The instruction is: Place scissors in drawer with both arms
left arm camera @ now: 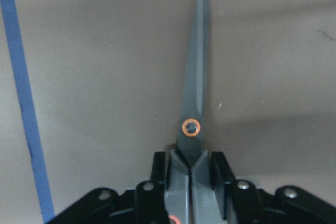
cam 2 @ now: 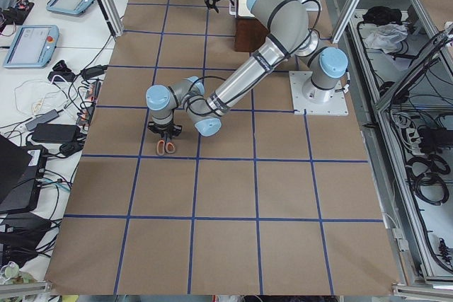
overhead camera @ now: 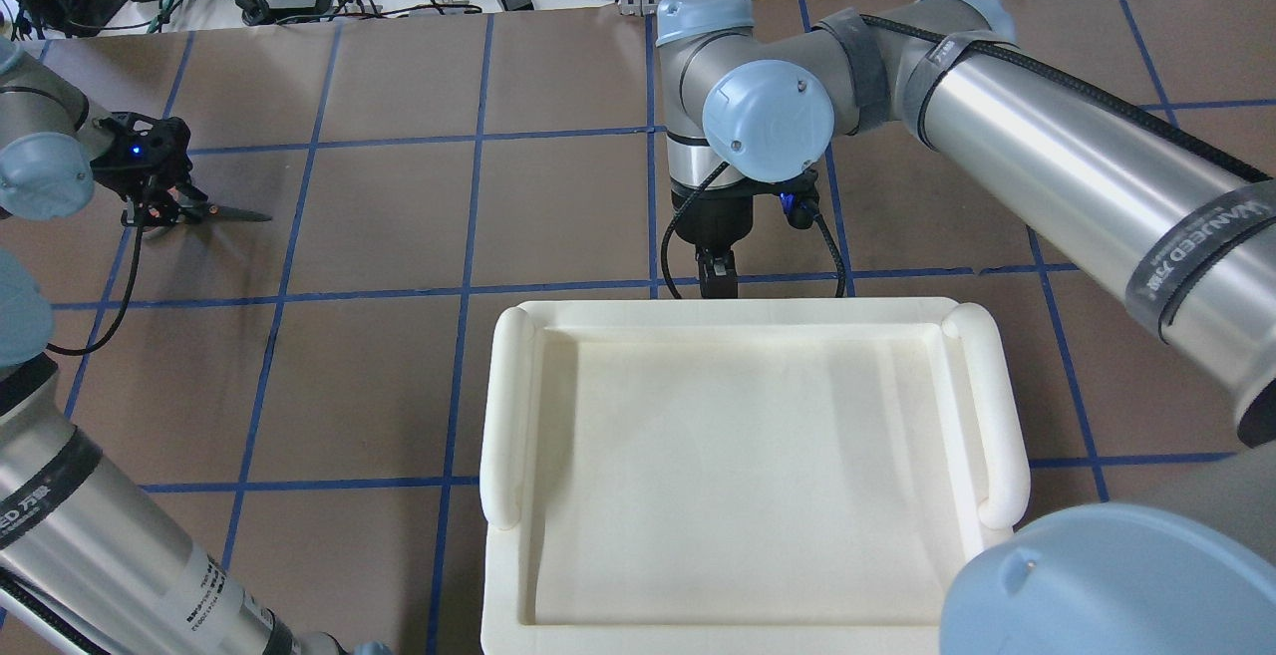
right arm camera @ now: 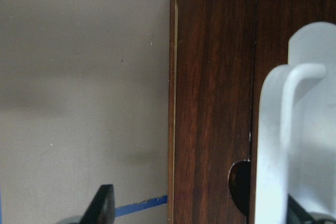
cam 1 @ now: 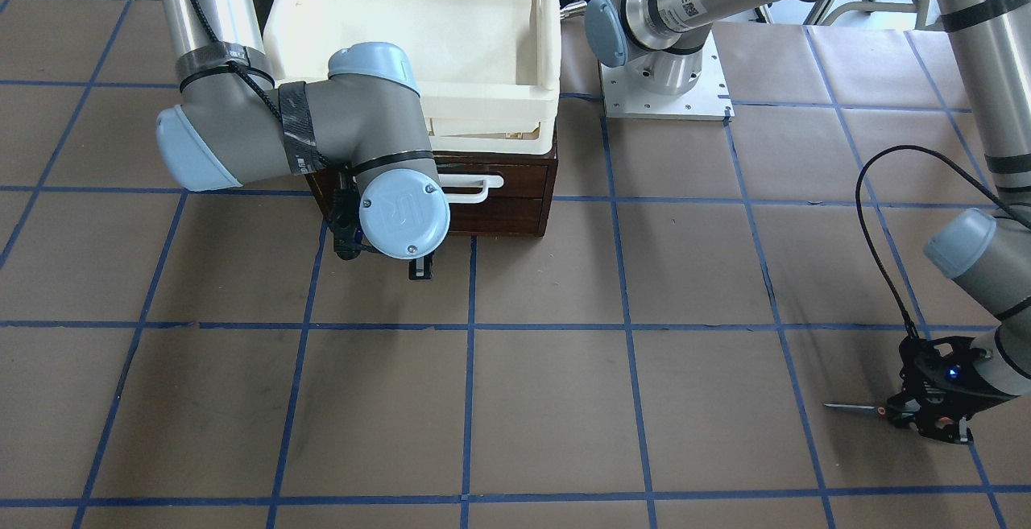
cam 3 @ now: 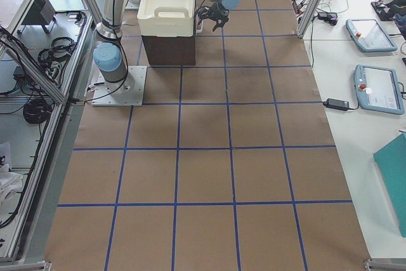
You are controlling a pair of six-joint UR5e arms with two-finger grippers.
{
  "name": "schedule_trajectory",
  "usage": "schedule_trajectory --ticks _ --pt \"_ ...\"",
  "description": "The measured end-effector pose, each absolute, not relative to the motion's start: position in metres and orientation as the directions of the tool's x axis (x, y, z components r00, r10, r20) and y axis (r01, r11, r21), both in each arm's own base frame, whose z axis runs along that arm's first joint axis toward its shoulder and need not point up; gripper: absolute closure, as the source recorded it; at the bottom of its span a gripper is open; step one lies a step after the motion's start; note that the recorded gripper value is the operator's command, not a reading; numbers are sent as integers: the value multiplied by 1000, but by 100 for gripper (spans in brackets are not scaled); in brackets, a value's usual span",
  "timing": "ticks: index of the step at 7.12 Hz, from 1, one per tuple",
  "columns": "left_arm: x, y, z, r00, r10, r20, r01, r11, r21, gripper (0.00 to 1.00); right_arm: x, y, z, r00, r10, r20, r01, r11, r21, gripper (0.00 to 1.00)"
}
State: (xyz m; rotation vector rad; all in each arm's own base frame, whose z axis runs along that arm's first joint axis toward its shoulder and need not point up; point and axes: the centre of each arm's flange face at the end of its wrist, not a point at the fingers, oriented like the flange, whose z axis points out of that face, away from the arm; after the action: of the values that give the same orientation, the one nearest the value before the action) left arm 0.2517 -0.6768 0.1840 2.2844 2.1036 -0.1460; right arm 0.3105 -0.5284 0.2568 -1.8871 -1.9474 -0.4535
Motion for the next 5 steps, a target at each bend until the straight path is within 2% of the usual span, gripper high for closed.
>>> schedule_trajectory --ticks 2,5 --pt "224 -676 224 88 993 -80 994 -92 -50 100 311 -530 251 -22 869 495 998 44 -33 0" --pt "160 -649 331 101 994 -43 993 -103 -55 100 316 -540 256 -43 903 427 999 47 1 0"
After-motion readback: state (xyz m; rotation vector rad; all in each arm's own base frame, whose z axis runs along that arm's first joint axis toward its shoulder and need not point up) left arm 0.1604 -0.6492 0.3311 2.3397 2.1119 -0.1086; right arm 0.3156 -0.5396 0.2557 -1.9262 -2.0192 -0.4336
